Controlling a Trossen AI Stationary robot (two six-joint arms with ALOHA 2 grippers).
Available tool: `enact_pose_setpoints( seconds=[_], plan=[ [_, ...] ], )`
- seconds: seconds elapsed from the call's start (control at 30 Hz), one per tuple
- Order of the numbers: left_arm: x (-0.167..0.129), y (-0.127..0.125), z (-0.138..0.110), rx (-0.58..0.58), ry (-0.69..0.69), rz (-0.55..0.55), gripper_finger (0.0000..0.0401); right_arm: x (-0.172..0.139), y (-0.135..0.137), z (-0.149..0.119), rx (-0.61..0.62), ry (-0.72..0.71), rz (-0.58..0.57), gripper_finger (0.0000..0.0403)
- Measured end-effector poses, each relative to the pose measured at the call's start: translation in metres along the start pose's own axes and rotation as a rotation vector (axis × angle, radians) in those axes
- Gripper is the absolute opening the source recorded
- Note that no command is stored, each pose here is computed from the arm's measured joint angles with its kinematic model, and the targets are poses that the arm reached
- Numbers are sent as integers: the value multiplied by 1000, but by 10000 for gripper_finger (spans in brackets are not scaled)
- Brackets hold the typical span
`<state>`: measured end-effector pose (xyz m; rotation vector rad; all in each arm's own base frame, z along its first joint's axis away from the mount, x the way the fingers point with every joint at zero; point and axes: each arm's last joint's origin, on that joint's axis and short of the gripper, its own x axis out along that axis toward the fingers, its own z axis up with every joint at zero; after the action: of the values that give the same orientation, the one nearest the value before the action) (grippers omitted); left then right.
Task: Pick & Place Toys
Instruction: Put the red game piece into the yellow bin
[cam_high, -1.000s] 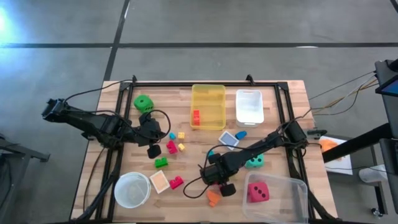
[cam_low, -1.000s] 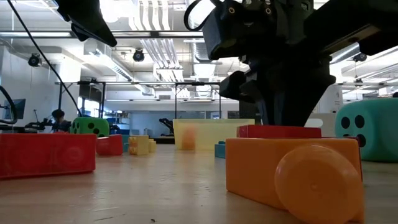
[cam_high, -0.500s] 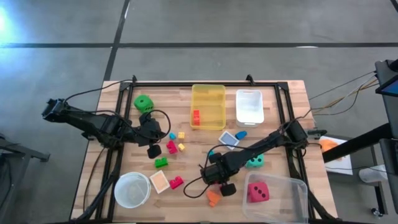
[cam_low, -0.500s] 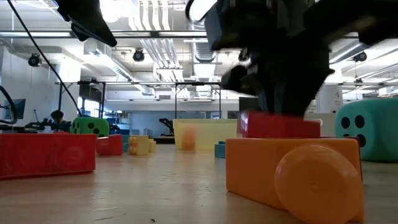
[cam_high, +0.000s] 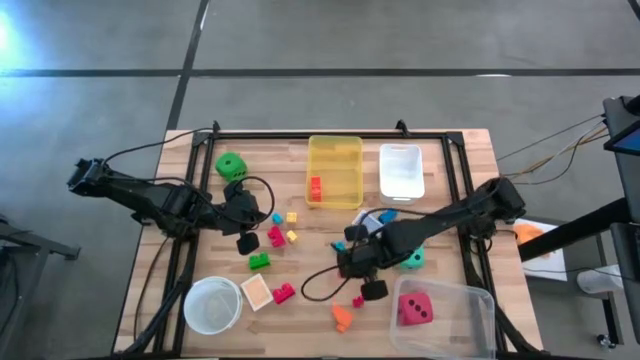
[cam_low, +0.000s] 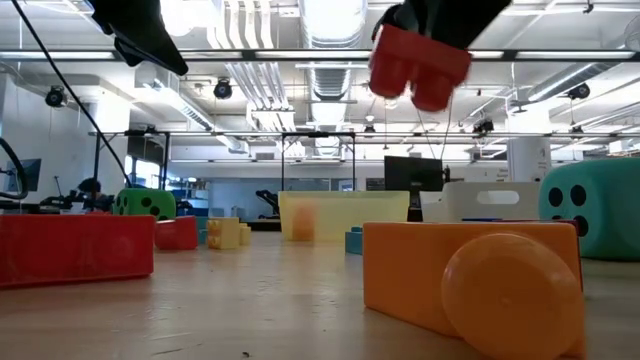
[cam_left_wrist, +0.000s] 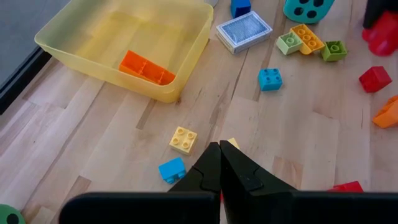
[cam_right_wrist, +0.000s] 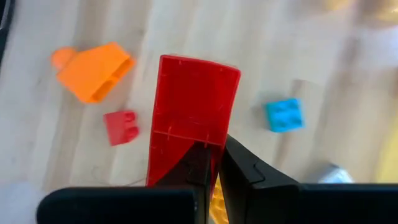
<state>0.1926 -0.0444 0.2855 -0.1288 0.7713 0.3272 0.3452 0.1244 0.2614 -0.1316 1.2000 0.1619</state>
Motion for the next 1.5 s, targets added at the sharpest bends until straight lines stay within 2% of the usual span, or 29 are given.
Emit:
enact_pose_setpoints(
  seconds=[0.3, 0.6, 0.73, 0.97, 1.17, 1.3, 1.5],
  plan=[
    [0, 0, 0, 0, 1, 0, 0, -33, -35, -7, 141, -37, -66, 15],
    [0, 0, 0, 0, 0, 0, 0, -49, -72, -13, 168, -28, -106, 15],
    [0, 0, 0, 0, 0, 0, 0, -59, -92, -15, 200, -2, -128, 15],
    [0, 0, 0, 0, 0, 0, 0, -82, -131, -13, 282, -40, -163, 15],
    [0, 0, 0, 0, 0, 0, 0, -97, -158, -13, 305, -94, -107, 15],
    [0, 0, 0, 0, 0, 0, 0, -102, -175, -17, 348, -110, -127, 15],
    [0, 0, 0, 0, 0, 0, 0, -94, -194, -22, 396, -149, -115, 15]
  ],
)
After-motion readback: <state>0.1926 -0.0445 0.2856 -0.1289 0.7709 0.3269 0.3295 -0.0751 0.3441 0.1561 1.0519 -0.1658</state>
